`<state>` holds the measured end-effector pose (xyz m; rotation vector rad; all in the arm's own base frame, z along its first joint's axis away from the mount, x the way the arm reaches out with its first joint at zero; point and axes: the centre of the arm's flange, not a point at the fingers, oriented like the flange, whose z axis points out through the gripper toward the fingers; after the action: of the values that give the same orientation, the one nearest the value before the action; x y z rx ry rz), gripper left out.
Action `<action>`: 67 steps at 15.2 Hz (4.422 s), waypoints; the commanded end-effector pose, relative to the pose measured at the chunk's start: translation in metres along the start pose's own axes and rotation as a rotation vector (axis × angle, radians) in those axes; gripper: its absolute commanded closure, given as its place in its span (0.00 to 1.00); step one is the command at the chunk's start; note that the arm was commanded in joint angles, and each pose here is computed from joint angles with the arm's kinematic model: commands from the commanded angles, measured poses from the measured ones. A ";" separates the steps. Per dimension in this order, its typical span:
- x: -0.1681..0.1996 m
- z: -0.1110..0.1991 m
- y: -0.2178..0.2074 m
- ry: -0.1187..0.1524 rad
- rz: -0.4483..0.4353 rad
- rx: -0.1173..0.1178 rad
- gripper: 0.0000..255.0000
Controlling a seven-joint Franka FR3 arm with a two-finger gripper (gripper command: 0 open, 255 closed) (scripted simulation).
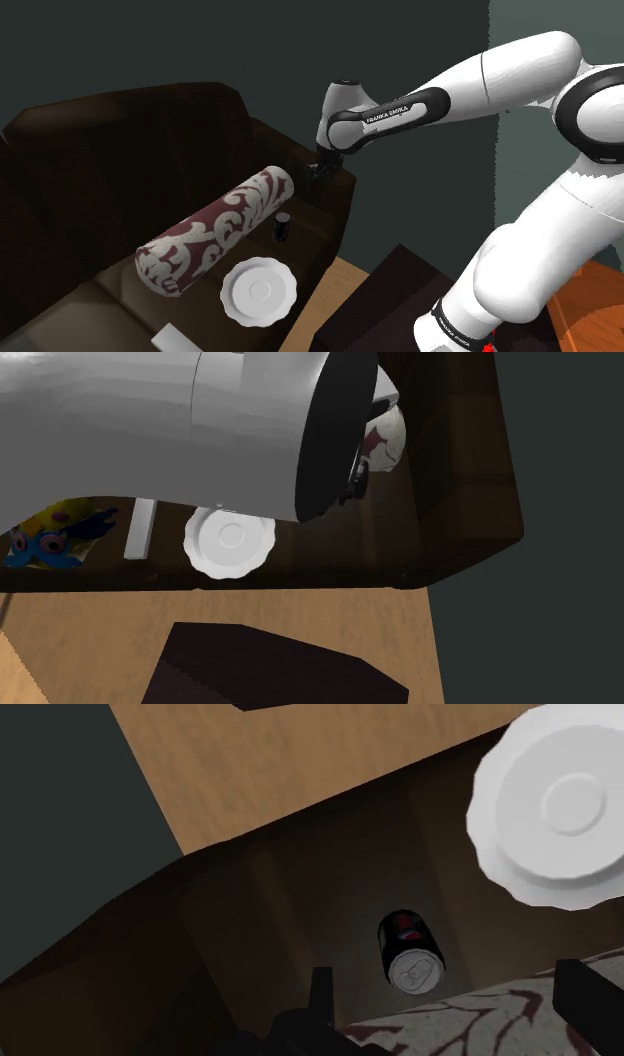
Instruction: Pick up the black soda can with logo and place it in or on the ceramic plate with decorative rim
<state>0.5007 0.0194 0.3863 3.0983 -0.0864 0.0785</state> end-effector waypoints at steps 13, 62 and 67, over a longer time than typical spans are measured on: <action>0.099 0.160 -0.030 -0.045 -0.020 0.001 0.00; 0.118 0.162 -0.056 -0.060 -0.027 0.002 1.00; 0.077 0.150 -0.107 -0.060 -0.027 0.002 1.00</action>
<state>0.5976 0.1070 0.2345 3.1025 -0.0437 -0.0166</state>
